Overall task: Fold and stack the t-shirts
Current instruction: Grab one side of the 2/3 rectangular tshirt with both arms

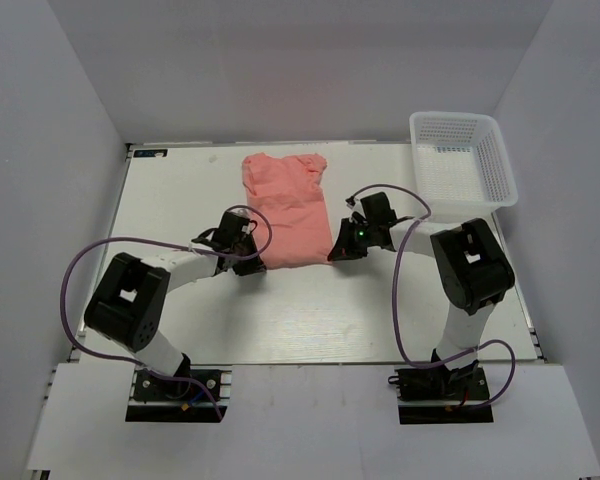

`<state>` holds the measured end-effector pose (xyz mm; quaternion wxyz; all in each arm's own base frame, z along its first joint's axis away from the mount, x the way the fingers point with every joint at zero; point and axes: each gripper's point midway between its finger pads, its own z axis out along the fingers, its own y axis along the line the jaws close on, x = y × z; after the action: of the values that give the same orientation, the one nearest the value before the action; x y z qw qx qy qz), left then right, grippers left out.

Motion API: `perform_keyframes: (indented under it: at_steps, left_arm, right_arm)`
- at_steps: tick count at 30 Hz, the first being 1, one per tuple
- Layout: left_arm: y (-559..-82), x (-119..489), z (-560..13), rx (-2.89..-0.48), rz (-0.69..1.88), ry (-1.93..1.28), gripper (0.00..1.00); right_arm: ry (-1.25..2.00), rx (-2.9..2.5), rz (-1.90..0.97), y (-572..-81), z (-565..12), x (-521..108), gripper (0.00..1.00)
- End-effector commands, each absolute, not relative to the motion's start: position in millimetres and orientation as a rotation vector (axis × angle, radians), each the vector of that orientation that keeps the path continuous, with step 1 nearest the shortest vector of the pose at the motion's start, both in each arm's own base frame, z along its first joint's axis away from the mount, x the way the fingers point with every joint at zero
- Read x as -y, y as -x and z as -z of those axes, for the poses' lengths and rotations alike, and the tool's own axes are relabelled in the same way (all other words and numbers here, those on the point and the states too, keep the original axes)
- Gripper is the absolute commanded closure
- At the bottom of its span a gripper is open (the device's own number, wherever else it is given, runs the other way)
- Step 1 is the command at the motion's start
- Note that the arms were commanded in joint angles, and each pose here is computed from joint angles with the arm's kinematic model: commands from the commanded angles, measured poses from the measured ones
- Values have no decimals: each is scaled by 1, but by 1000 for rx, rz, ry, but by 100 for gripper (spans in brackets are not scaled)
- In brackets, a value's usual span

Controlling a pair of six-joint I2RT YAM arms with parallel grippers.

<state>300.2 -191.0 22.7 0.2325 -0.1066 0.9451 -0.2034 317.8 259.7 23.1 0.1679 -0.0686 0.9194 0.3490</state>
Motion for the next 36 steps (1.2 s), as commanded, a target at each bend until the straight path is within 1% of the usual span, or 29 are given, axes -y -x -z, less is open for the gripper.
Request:
perform_keyframes:
  at_steps: [1, 2, 6, 8, 9, 11, 12, 14, 15, 18, 22, 23, 24, 26, 28, 29, 31, 34, 35, 36]
  left_arm:
    - [-320, 200, -38, -2529, 574, 268, 94]
    - [-324, 200, -42, -2515, 564, 259, 100]
    - [-331, 197, -60, -2464, 547, 241, 100]
    - [-319, 189, -63, -2455, 536, 246, 100]
    - [-319, 188, -85, -2385, 574, 238, 100]
    - [-302, 187, -90, -2360, 628, 202, 100]
    - [-296, 186, -95, -2341, 648, 194, 100]
    - [-277, 185, -107, -2315, 714, 181, 100]
    - [-265, 185, -107, -2332, 729, 163, 100]
    - [-239, 187, -118, -2301, 827, 138, 100]
    - [-204, 197, -127, -2292, 997, 65, 100]
    - [-198, 197, -116, -2325, 998, 77, 93]
    - [-192, 199, -112, -2342, 1013, 61, 75]
    - [-189, 199, -96, -2391, 1009, 80, 50]
    - [-178, 213, -87, -2424, 1091, 25, 46]
    - [-177, 216, -79, -2459, 1100, 22, 36]
    - [-169, 222, -70, -2507, 1105, -2, 36]
    - [-158, 231, -60, -2553, 1129, -38, 39]
    - [-154, 233, -56, -2569, 1135, -31, 41]
    - [-154, 231, -49, -2576, 1100, -24, 41]
  right_arm:
    - [228, -2601, -1005, -316, -27, -264, 100]
    - [232, -2596, -998, -317, -29, -264, 100]
    - [265, -2522, -975, -324, -52, -263, 100]
    - [272, -2492, -975, -319, -65, -261, 100]
    - [279, -2503, -976, -311, -61, -257, 100]
    - [296, -2451, -994, -306, -80, -257, 100]
    - [293, -2475, -996, -295, -73, -253, 100]
    - [308, -2410, -1017, -287, -98, -254, 100]
    - [301, -2436, -1016, -276, -90, -248, 100]
    - [351, -2363, -1066, -247, -117, -246, 100]
    - [326, -2373, -1071, -209, -125, -233, 100]
    - [317, -2376, -1075, -204, -124, -231, 100]
    - [315, -2370, -1073, -194, -123, -225, 100]
    - [302, -2405, -1038, -186, -113, -218, 100]
    - [286, -2437, -1019, -181, -101, -213, 100]
    - [290, -2449, -1025, -178, -95, -214, 100]
    - [276, -2481, -1026, -176, -87, -213, 100]
    - [270, -2488, -1022, -176, -82, -213, 100]
    - [267, -2490, -1019, -176, -81, -213, 100]
    - [265, -2490, -1015, -177, -81, -212, 100]
